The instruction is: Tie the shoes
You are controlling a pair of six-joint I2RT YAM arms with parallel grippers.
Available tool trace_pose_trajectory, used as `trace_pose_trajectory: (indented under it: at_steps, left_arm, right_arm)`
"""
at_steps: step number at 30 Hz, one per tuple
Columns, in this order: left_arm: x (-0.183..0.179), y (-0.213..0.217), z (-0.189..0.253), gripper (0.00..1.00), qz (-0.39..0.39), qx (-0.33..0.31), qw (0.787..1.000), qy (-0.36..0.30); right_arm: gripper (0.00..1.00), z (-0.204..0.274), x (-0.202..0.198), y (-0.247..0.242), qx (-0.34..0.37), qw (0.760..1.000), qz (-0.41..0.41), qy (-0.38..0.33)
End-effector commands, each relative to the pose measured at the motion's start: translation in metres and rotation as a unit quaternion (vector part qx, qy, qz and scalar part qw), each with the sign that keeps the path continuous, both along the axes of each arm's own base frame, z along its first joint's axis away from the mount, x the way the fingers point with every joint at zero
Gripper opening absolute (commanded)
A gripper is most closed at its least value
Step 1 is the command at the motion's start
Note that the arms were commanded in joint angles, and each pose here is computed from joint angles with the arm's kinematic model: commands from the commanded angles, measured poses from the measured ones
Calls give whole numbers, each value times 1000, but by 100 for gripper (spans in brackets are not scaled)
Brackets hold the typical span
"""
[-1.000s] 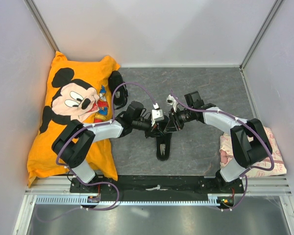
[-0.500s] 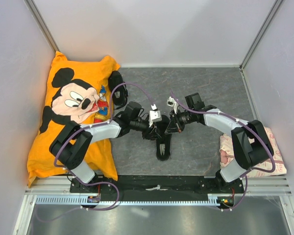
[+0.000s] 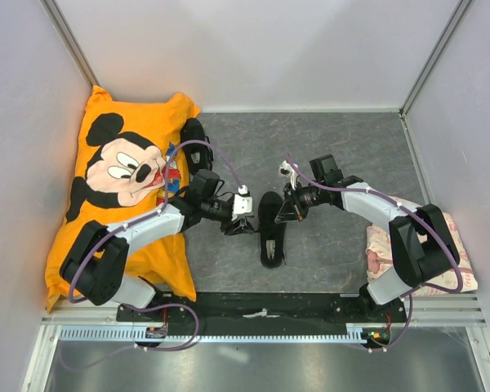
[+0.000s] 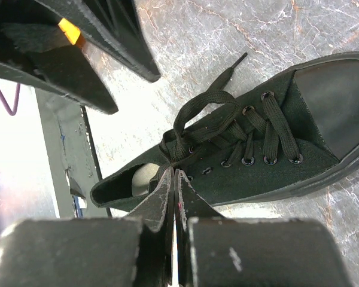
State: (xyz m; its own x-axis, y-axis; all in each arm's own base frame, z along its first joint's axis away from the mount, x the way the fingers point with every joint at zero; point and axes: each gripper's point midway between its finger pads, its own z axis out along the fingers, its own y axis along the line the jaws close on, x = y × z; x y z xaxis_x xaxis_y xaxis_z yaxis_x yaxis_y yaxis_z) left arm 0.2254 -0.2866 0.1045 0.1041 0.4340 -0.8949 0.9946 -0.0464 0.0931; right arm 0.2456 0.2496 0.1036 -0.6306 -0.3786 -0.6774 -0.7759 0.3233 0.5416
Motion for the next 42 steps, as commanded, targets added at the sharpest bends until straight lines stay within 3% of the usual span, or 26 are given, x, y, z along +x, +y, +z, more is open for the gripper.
trace_pose_trajectory:
  at_steps: [1,11,31,34,42]
  left_arm:
    - [24,-14,18,57,-79,-14,988,-131]
    - [48,-38,2,57,-156,-2,970,-185]
    - [48,-41,-31,54,-225,57,963,-134]
    - [46,-41,-32,45,-231,60,962,-129]
    - [40,-35,-26,9,-227,64,964,-120]
  right_arm:
    - [0,7,3,1,7,999,6,-31]
    - [0,11,4,1,8,999,2,-36]
    - [0,15,3,4,18,999,11,-36]
    - [0,16,3,5,18,999,13,-38]
    - [0,15,3,1,6,999,4,-39]
